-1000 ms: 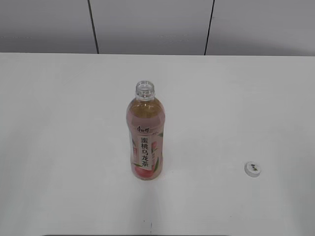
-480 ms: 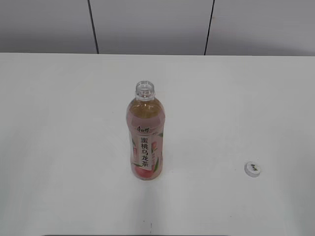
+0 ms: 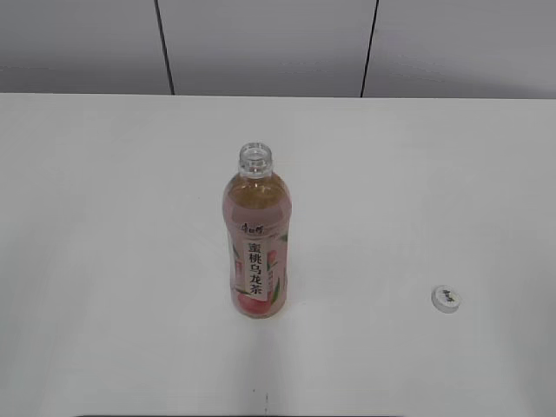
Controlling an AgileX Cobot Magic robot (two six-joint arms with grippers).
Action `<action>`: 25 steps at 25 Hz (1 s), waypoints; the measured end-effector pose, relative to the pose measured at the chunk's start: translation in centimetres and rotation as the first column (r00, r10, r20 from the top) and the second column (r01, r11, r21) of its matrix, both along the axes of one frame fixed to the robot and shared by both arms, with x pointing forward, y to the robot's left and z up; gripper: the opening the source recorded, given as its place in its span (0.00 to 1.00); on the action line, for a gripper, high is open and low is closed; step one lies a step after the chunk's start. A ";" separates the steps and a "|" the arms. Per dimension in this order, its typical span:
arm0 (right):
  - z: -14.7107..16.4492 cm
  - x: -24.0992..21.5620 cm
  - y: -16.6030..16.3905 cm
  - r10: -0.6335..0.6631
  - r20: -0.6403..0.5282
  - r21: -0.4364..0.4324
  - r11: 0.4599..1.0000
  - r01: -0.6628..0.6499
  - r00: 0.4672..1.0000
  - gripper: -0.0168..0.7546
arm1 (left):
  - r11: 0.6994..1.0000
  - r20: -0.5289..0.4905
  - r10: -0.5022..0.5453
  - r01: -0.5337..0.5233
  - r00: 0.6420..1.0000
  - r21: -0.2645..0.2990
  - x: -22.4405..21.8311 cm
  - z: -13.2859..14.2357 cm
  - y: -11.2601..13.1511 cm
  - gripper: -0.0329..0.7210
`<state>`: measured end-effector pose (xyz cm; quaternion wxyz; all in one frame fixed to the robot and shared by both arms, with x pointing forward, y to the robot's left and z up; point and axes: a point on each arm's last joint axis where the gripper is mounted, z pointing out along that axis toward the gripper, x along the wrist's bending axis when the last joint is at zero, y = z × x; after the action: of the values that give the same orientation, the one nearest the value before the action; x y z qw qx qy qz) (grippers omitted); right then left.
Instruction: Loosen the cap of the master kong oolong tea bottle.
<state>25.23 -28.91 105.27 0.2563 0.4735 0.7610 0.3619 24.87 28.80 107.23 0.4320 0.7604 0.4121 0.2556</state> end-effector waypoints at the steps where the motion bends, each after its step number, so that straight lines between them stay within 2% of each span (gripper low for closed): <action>1: 0.0 0.0 0.0 0.000 0.000 0.000 1.000 0.000 1.000 0.72 | 1.000 0.004 0.004 -0.004 1.000 -0.002 -0.1 0.0 0.0 0.68; 3: 0.0 0.0 0.0 -0.014 0.000 0.001 1.000 0.014 1.000 0.72 | 0.999 0.011 0.041 -0.041 0.999 -0.006 -0.2 0.0 0.1 0.68; 6: 0.0 0.0 -0.1 -0.090 0.007 0.004 0.996 0.090 0.996 0.72 | 0.986 0.022 0.166 -0.166 0.986 -0.012 -0.2 0.0 0.3 0.68; 9: 0.1 -0.5 -0.4 -0.195 0.041 0.016 0.981 0.195 0.980 0.72 | 0.956 0.051 0.294 -0.293 0.955 -0.025 -0.7 0.1 0.5 0.68; 13: 0.1 -1.9 -0.5 -0.267 0.129 0.047 0.964 0.264 0.955 0.72 | 0.920 0.104 0.393 -0.390 0.914 -0.050 -1.6 0.0 0.5 0.67; 16: 0.1 -2.3 -0.6 -0.270 0.152 0.055 0.963 0.265 0.951 0.72 | 0.911 0.137 0.413 -0.408 0.901 -0.066 -2.2 0.0 0.5 0.67; 25: 0.1 -2.3 -0.5 -0.268 0.150 0.059 0.963 0.262 0.952 0.72 | 0.911 0.137 0.413 -0.408 0.900 -0.066 -2.3 0.0 0.5 0.64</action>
<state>22.93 -29.42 105.32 0.3526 0.5462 0.6610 0.3748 22.61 29.33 107.24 0.4113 0.6278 0.5343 0.3889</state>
